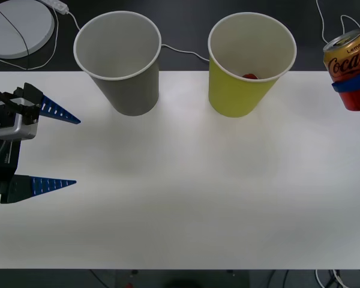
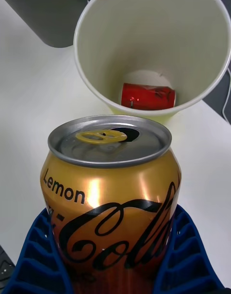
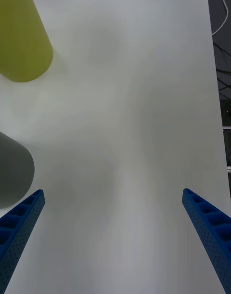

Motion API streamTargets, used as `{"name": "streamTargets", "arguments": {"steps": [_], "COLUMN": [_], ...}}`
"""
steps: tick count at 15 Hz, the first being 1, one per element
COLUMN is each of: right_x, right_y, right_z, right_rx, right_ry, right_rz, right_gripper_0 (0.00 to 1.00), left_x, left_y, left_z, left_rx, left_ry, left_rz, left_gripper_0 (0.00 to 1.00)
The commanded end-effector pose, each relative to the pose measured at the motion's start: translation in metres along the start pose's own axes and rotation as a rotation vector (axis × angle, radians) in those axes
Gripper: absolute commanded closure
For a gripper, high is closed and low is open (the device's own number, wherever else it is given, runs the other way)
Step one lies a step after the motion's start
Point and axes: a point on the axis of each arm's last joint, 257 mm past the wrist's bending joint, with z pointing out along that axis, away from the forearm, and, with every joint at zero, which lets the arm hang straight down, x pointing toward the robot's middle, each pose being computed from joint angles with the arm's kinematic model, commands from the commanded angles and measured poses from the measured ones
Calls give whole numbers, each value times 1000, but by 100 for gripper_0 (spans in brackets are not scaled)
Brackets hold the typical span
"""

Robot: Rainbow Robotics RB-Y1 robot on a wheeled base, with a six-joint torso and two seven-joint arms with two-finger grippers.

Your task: Put the can into the green bin and the plastic bottle into the gray bin

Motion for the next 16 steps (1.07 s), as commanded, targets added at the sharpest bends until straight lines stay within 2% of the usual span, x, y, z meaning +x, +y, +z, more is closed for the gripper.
{"name": "streamTargets", "arguments": {"steps": [1, 4, 8, 12, 16], "right_x": [-23, -47, -84, -118, -128], "right_y": [-5, -11, -17, -30, -43], "right_z": [6, 15, 37, 63, 89], "right_rx": [45, 76, 81, 113, 129], "right_ry": [22, 51, 73, 95, 142], "right_rz": [-75, -140, -167, -159, -128], "right_gripper_0": [100, 100, 100, 100, 100], "left_x": [0, 0, 0, 0, 0], "left_y": [0, 0, 0, 0, 0], "left_z": [0, 0, 0, 0, 0], "left_rx": [0, 0, 0, 0, 0], "left_ry": [0, 0, 0, 0, 0], "left_rz": [0, 0, 0, 0, 0], "left_gripper_0": [0, 0, 0, 0, 0]}}
